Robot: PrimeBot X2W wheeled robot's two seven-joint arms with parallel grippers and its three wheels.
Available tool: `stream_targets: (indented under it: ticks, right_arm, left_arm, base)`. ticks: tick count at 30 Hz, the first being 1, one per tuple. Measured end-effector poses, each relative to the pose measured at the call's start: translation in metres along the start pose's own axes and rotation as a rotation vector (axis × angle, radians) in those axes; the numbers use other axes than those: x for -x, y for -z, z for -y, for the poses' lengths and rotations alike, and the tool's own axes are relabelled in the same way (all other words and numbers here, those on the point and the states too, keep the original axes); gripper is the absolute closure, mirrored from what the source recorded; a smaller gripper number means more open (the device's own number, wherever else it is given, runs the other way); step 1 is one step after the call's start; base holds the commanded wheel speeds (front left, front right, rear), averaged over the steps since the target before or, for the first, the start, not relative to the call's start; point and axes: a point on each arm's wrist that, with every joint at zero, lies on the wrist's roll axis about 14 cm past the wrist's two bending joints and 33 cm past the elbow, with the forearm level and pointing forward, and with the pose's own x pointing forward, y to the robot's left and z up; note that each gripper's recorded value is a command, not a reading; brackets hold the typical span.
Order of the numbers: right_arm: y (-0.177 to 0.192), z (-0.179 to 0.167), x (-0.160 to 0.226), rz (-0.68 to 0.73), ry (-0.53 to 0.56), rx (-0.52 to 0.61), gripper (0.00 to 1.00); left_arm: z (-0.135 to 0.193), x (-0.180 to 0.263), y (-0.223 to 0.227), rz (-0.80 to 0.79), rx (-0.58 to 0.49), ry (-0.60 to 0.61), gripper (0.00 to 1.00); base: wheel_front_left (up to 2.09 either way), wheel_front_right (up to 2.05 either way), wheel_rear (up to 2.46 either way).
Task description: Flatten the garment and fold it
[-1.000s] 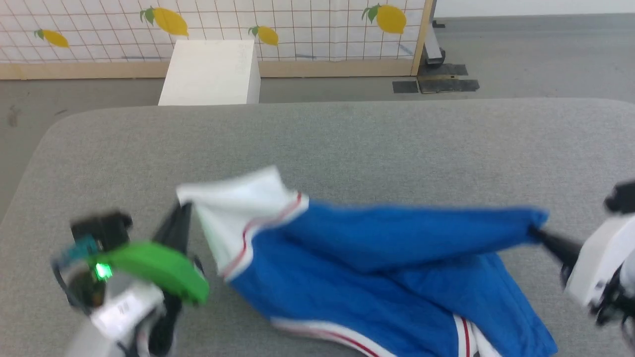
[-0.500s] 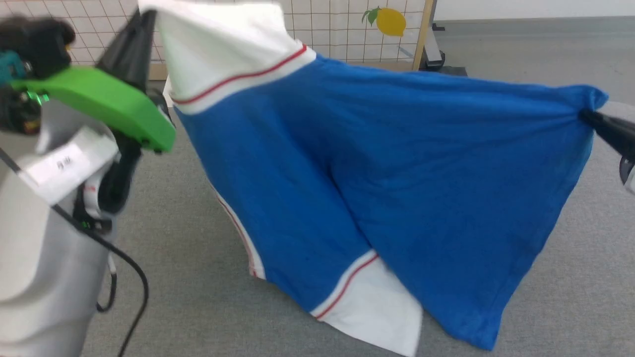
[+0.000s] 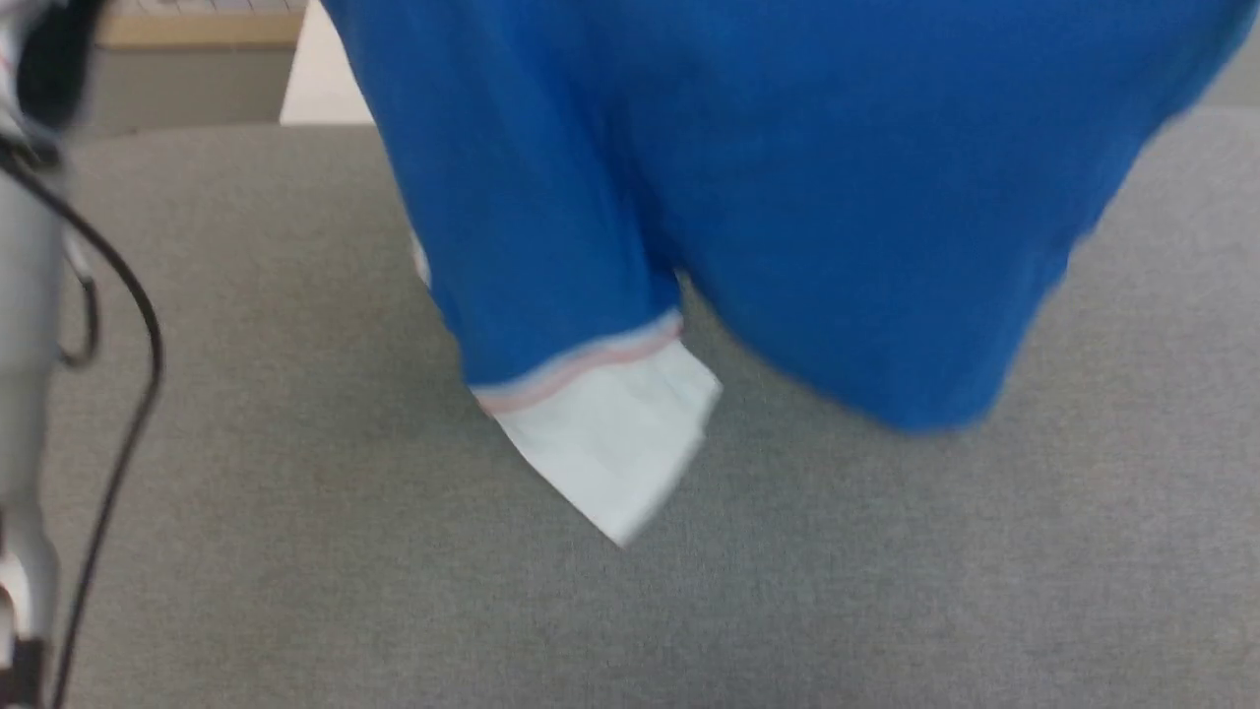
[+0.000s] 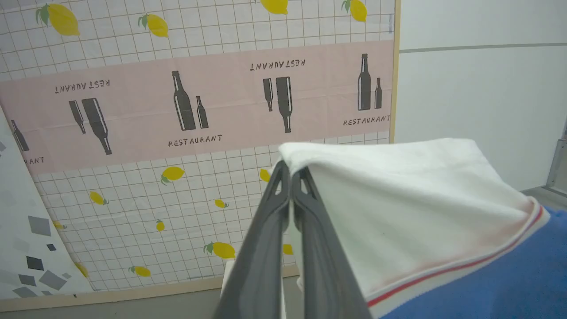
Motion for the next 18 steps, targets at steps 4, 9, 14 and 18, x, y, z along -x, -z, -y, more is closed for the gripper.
stream_targets:
  ticks: [4, 9, 14, 18]
  right_arm:
    - [-0.032, -0.001, -0.032, 0.053, 0.018, 0.005, 1.0]
    - [-0.062, 0.005, -0.075, 0.124, 0.062, -0.004, 1.0]
    - [-0.075, 0.015, -0.116, 0.186, 0.101, -0.038, 1.0]
    - [-0.059, 0.023, -0.152, 0.176, 0.125, -0.053, 1.0]
  left_arm:
    - [-0.016, -0.034, -0.002, 0.017, -0.045, -0.037, 1.0]
    - [-0.032, -0.075, 0.0, 0.066, -0.108, -0.086, 1.0]
    - [-0.042, -0.106, 0.014, 0.118, -0.162, -0.122, 1.0]
    - [-0.051, -0.125, 0.041, 0.134, -0.18, -0.15, 1.0]
  base:
    - [0.0, 0.0, 0.0]
    - [0.0, 0.0, 0.0]
    - [0.0, 0.0, 0.0]
    - [0.0, 0.0, 0.0]
